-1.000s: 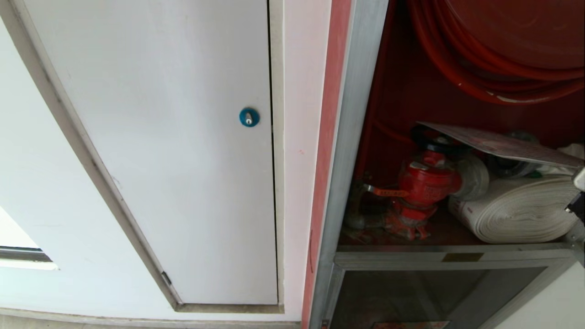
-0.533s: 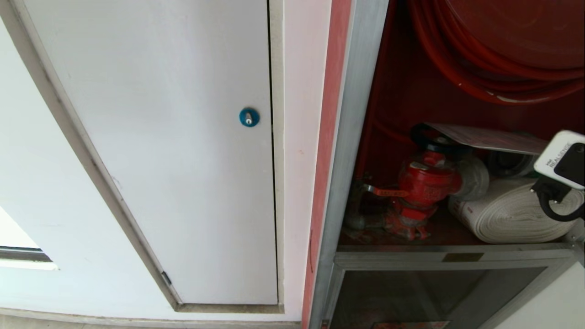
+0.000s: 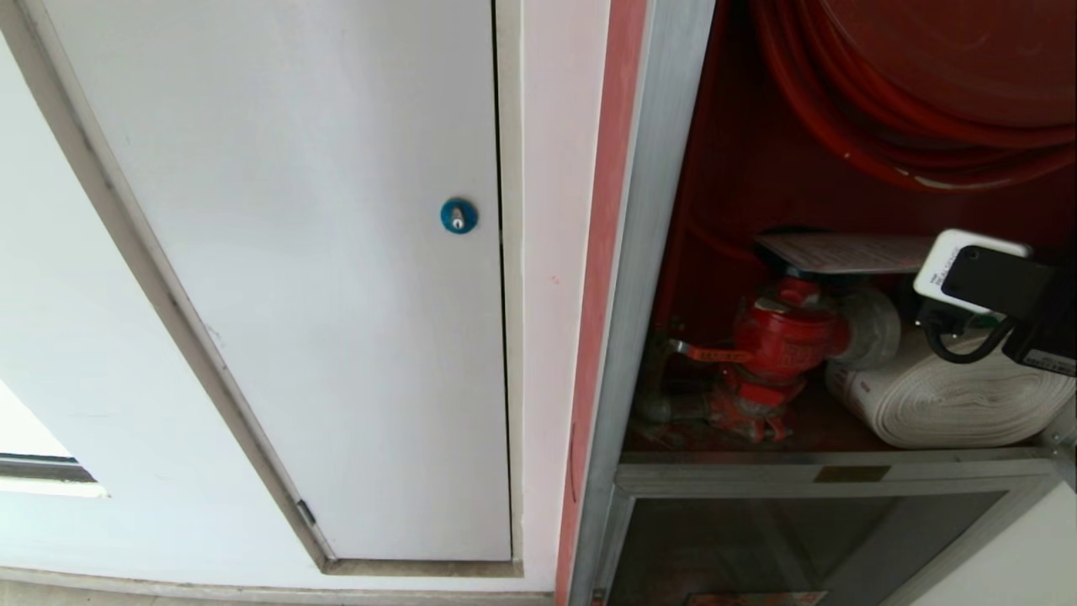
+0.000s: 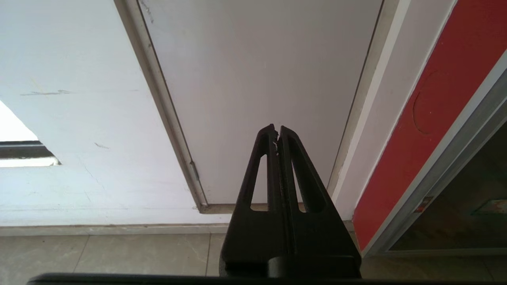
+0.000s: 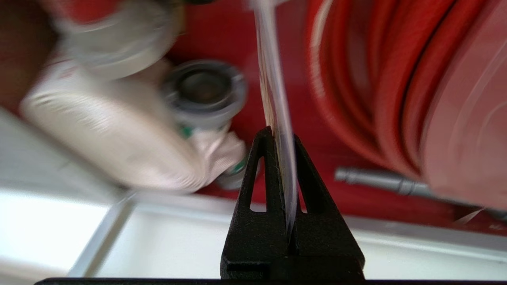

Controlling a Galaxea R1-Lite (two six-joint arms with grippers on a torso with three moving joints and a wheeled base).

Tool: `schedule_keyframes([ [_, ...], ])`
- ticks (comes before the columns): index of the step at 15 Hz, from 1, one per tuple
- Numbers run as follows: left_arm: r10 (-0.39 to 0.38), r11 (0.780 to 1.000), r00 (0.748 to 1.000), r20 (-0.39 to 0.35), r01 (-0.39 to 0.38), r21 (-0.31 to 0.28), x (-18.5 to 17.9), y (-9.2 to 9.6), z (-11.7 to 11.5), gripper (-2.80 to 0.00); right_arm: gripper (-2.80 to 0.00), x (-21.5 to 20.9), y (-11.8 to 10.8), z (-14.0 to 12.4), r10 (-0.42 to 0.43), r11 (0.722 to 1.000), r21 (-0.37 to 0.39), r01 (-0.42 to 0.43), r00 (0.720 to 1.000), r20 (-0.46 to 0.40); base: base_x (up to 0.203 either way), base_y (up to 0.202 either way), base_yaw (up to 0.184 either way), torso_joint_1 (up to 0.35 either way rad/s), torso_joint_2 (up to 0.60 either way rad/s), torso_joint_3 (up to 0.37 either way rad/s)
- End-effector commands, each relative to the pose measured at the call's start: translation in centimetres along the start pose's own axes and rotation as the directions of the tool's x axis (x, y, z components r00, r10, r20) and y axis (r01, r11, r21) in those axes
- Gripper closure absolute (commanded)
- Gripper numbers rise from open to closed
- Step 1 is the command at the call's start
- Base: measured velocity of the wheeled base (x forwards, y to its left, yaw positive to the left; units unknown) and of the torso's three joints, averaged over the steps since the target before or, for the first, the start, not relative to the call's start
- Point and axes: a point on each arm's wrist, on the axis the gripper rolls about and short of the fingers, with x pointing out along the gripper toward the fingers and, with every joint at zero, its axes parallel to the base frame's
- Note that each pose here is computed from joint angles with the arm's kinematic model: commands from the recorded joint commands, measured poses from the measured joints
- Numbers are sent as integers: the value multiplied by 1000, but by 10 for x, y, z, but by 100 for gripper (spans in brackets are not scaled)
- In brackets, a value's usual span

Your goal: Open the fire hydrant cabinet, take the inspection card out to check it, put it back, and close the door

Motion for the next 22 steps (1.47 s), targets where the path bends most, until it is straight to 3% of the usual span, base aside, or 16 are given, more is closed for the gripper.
schedule_keyframes([
  [1, 1, 1000, 1000, -1, -1, 0, 0, 0, 0, 0, 0, 21, 2, -3, -16, 1000, -13, 16, 1000, -20, 0, 0, 0, 0, 0, 0],
  [11, 0, 1000, 1000, -2, 0, 0, 0, 0, 0, 0, 0, 79, 13, -11, -21, 1000, -6, 21, 995, 103, 0, 0, 0, 0, 0, 0],
  [22, 0, 1000, 1000, -1, 0, 0, 0, 0, 0, 0, 0, 108, 27, -6, -20, 1000, -19, 23, 993, 115, 0, 0, 0, 0, 0, 0],
])
